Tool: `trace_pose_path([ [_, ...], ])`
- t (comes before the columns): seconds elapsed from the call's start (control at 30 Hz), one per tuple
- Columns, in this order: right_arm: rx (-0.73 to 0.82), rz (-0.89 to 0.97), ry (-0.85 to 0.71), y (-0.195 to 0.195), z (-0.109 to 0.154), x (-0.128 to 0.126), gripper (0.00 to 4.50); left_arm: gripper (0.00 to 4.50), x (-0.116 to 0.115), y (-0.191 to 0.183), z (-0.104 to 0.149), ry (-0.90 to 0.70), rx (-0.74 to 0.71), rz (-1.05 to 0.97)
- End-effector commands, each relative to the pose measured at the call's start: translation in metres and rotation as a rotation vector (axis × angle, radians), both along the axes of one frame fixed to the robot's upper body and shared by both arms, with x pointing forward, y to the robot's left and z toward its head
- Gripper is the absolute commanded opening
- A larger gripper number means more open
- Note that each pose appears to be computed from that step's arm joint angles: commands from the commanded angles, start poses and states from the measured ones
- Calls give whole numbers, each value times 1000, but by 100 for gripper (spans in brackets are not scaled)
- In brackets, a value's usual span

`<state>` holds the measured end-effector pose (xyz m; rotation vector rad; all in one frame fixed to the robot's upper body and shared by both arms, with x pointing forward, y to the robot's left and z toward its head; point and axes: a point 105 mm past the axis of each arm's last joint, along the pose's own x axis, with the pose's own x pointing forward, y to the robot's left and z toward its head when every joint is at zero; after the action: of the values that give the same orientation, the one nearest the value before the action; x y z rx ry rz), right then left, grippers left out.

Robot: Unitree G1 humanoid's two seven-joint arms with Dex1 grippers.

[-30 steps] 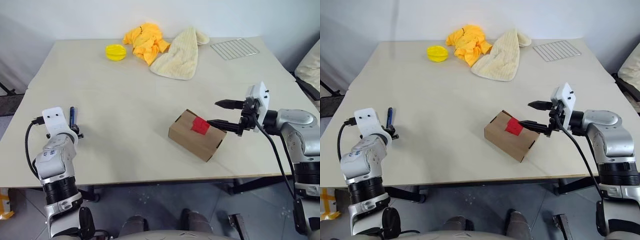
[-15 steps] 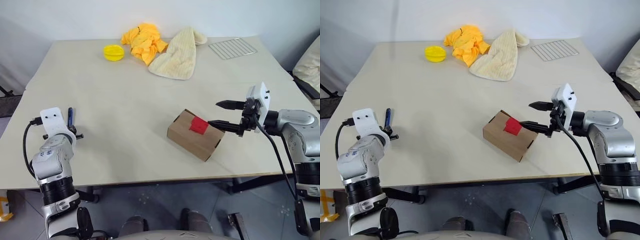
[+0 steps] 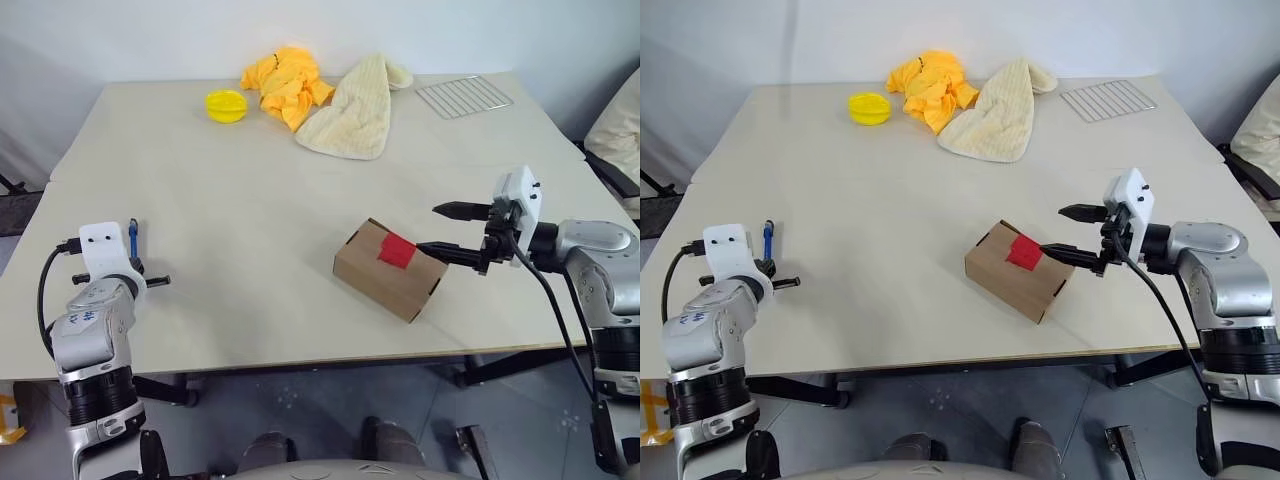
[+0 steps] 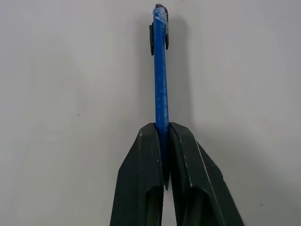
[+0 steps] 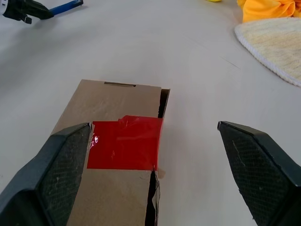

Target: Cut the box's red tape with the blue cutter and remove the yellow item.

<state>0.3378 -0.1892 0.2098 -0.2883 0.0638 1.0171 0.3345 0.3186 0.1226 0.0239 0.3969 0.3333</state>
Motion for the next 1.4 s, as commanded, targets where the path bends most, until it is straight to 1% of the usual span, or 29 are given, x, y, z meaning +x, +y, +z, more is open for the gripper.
trace_pose_path([
  [0.03, 5, -8, -60, -4, 15, -5, 450, 1, -3, -8, -11, 74, 5, -87],
  [0.17, 13, -11, -57, -2, 13, -5, 450, 1, -1, -7, -13, 97, 7, -94],
  [0.23, 16, -13, -56, -1, 12, -6, 450, 69, -3, -8, -16, 133, 3, -91],
  [0.3, 18, -14, -55, -1, 11, -6, 450, 115, -3, -6, -18, 144, 10, -77],
  [0.37, 20, -16, -55, -1, 11, -7, 450, 177, 0, -4, -14, 114, 35, -60],
  [0.47, 22, -21, -55, -2, 11, -7, 450, 258, 2, -6, -10, 92, 37, -51],
  [0.67, 20, -27, -54, -3, 11, -8, 450, 258, 3, -3, -10, 75, 9, -31],
  [0.73, 18, -29, -54, -4, 12, -8, 450, 258, 6, -5, -8, 42, -12, -38],
  [0.83, 15, -32, -55, -5, 13, -8, 450, 258, 13, -15, 3, -64, -94, -61],
  [0.97, 14, -31, -55, -6, 14, -9, 450, 258, 15, -25, 9, -162, -201, -81],
  [1.0, 12, -30, -54, -6, 14, -9, 450, 258, 15, -27, 7, -177, -233, -79],
  [1.07, 8, -28, -50, -5, 14, -9, 450, 258, 13, -28, 2, -184, -255, -80],
  [1.2, -6, -21, -48, -5, 18, -7, 450, 258, 4, -19, -22, -96, -223, -50],
  [1.23, -9, -20, -48, -6, 18, -6, 450, 258, 3, -19, -24, -87, -214, -54],
  [1.33, -10, -18, -47, -6, 19, -6, 450, 258, 3, -17, -15, -107, -203, -49],
  [1.4, -12, -15, -43, -6, 19, -7, 450, 258, 3, -13, -13, -107, -206, -31],
])
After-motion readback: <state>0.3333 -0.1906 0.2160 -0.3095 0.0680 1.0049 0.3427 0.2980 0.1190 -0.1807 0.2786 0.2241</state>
